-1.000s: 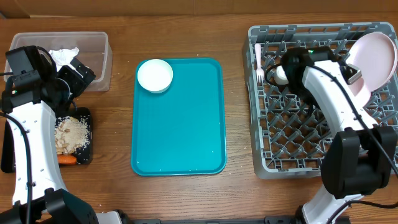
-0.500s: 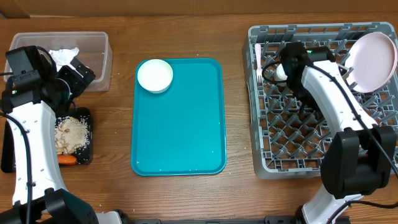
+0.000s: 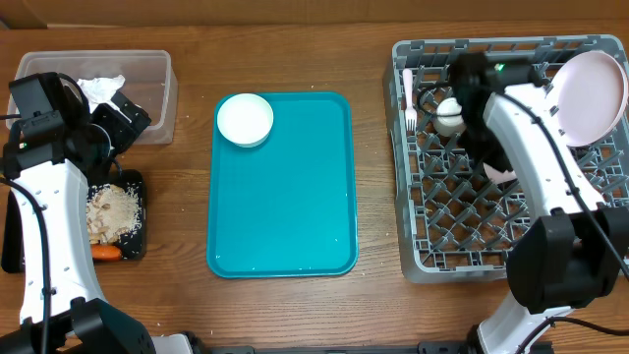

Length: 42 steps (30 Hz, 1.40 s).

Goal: Sort waste into correct bins and load items into the dishwasher rack
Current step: 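Reach the right gripper to the white bowl on the teal tray and grasp it, then carry the white bowl right and set it in the dish rack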

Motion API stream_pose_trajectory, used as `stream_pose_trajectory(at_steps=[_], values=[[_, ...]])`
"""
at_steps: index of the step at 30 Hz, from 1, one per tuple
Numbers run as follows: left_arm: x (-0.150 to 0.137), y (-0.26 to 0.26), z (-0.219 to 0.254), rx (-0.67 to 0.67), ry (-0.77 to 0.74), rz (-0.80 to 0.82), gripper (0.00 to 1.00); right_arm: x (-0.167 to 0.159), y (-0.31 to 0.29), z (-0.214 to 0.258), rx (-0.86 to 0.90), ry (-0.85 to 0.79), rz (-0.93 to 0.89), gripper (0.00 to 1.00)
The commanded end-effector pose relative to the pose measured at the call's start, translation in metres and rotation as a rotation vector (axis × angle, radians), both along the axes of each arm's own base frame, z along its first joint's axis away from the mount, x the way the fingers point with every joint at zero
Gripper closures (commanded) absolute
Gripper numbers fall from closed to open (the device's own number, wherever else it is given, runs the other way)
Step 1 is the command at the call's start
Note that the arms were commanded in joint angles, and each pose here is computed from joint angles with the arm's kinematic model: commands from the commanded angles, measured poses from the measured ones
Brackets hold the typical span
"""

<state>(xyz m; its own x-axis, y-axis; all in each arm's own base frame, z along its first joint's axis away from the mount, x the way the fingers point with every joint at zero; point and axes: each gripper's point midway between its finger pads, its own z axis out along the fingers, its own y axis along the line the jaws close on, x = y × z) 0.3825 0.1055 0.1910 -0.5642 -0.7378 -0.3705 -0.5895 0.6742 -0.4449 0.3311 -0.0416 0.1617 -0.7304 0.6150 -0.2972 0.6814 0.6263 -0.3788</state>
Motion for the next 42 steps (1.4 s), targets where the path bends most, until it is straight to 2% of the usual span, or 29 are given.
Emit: stream_pose_trajectory(at_steps=[1,2,3,4,5,6,7,8,10,13,16,20,24,28,31,36,42], values=[[0.002,0.001,0.001,-0.008,-0.005,0.005,0.0,0.016,0.019,0.032,0.124,-0.085,0.046,0.75],[0.002,0.001,0.001,-0.008,-0.005,0.005,0.0,0.019,0.023,0.042,0.145,-0.108,0.055,0.69],[0.002,0.001,0.001,-0.008,-0.005,0.006,0.0,0.021,0.024,0.046,0.149,-0.12,0.055,0.59],[0.002,0.001,0.001,-0.008,-0.005,0.005,0.0,0.023,0.026,0.05,0.165,-0.138,0.056,0.37],[0.002,0.001,0.001,-0.008,-0.005,0.006,0.0,0.026,0.031,0.052,0.191,-0.154,0.058,0.04],[0.002,0.001,0.001,-0.008,-0.005,0.005,0.0,0.03,0.037,0.052,0.232,-0.169,0.061,0.0],[0.002,0.001,0.001,-0.008,-0.005,0.005,0.0,0.035,0.05,0.05,0.305,-0.186,0.065,0.0],[0.002,0.001,0.001,-0.008,-0.005,0.005,0.0,0.044,0.077,0.048,0.453,-0.209,0.12,0.0],[0.002,0.001,0.001,-0.009,-0.006,0.005,0.0,0.059,0.124,0.052,0.674,-0.25,0.28,0.0],[0.002,0.001,0.001,-0.008,-0.005,0.005,0.0,0.081,0.184,0.071,0.853,-0.36,0.479,0.0],[0.002,0.001,0.001,-0.008,-0.005,0.005,0.0,0.098,0.226,0.084,0.854,-0.462,0.599,0.0],[0.002,0.001,0.001,-0.008,-0.005,0.005,0.0,0.113,0.275,0.079,0.813,-0.55,0.57,0.01],[0.002,0.001,0.001,-0.008,-0.005,0.005,0.0,0.12,0.318,0.04,0.778,-0.534,0.544,0.02],[0.002,0.001,0.001,-0.008,-0.005,0.005,0.0,0.126,0.365,-0.007,0.836,-0.492,0.586,0.04],[0.002,0.001,0.001,-0.008,-0.005,0.005,0.0,0.127,0.402,-0.045,0.89,-0.47,0.619,0.09],[0.002,0.001,0.001,-0.008,-0.005,0.005,0.0,0.123,0.421,-0.09,0.89,-0.424,0.602,0.16],[0.002,0.001,0.001,-0.008,-0.005,0.005,0.0,0.118,0.428,-0.121,0.879,-0.381,0.603,0.27]])
